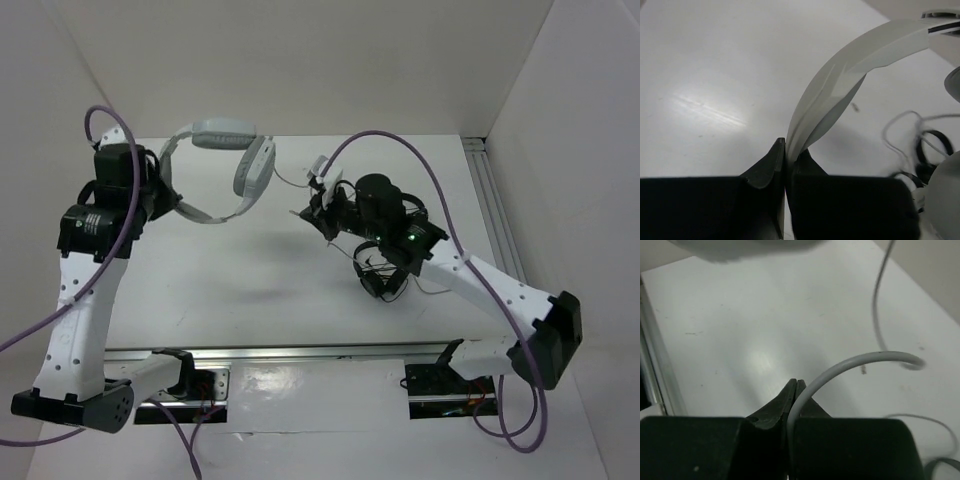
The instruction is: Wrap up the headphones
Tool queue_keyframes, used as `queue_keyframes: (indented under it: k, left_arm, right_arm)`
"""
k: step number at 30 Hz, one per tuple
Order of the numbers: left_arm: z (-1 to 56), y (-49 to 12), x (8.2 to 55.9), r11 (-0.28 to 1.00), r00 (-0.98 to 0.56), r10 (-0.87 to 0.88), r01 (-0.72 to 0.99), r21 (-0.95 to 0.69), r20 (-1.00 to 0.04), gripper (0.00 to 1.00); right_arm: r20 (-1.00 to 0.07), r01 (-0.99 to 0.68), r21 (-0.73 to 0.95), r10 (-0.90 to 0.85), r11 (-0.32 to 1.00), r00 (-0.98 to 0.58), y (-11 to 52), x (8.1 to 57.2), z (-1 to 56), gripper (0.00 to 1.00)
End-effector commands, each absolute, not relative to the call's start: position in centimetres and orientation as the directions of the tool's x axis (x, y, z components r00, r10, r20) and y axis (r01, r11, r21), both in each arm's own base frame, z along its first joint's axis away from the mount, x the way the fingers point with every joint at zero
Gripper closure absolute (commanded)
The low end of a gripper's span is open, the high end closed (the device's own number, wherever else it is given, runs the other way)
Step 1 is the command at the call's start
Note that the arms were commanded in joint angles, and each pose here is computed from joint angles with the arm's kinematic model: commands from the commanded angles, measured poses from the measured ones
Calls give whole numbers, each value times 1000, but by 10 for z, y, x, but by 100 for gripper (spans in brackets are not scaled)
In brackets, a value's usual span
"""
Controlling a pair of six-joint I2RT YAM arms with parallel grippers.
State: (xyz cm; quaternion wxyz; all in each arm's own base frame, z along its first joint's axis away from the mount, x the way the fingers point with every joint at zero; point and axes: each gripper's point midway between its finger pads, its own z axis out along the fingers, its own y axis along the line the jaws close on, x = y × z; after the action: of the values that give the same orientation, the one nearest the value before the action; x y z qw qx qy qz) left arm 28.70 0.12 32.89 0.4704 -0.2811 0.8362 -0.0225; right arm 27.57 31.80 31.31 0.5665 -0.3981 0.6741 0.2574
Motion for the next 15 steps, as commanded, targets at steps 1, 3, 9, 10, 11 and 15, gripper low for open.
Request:
queue_keyframes:
  k: [1,3,9,10,11,15]
  left_arm:
    - [407,-49,300,865,-340,-497,-127,-485,-798,100]
    - [426,-50,294,876,-337,-477,-101,-472,-812,100]
    - [440,-49,282,898,-341,-432,-76,-433,-835,100]
    - [441,-50,279,897,-345,-432,-69,-436,-834,100]
    - [443,-52,276,896,-349,-431,-60,-439,-832,100]
    - [443,-54,271,899,-359,-420,-38,-437,-833,100]
  right_arm:
    - [-980,-925,69,-147,374,-132,357,263,280,100]
    - [-989,-934,78,-92,350,-117,360,271,280,100]
    - [-992,-950,116,73,291,-99,342,263,307,39]
    - [-989,-954,124,114,271,-96,339,260,314,38]
    - [-987,-954,122,139,275,-86,336,261,320,37]
    - [-979,-959,109,195,262,-58,329,255,336,23]
